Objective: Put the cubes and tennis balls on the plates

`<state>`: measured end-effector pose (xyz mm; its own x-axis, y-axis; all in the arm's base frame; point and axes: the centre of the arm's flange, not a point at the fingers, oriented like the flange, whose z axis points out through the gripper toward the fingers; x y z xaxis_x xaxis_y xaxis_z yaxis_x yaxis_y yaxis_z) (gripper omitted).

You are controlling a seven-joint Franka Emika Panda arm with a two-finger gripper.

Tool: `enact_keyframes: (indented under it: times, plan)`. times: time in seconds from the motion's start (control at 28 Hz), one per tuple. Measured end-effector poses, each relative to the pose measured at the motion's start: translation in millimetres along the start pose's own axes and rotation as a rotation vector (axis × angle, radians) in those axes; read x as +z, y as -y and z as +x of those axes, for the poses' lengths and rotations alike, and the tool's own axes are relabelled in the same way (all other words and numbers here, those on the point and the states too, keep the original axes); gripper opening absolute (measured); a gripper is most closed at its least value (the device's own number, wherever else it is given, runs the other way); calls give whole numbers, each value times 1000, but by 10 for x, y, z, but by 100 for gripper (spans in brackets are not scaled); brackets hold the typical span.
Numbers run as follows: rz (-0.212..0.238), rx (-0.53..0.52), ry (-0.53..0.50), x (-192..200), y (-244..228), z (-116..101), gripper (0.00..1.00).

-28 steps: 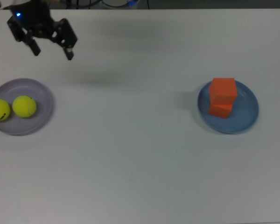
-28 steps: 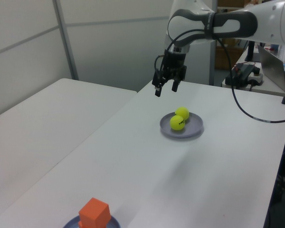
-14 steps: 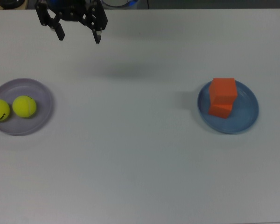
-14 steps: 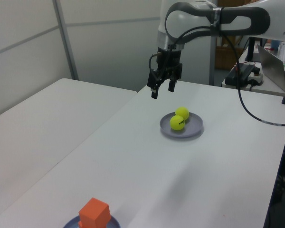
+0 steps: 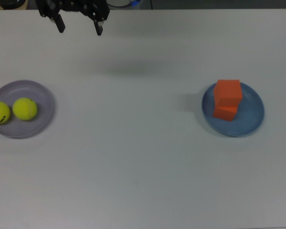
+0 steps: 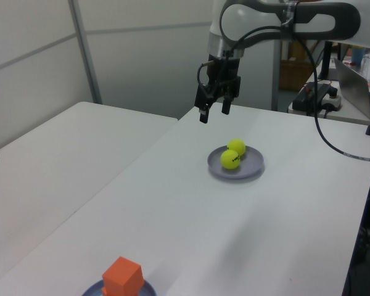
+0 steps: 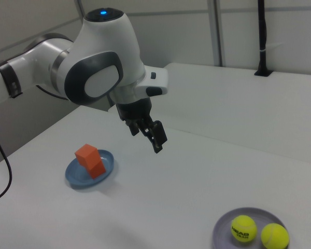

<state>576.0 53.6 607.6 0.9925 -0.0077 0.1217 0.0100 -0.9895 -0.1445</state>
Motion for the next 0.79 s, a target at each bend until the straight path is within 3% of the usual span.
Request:
enact_keyframes:
  times: [0.79]
  plan:
    - [4,-28,27,24,155,-82,100]
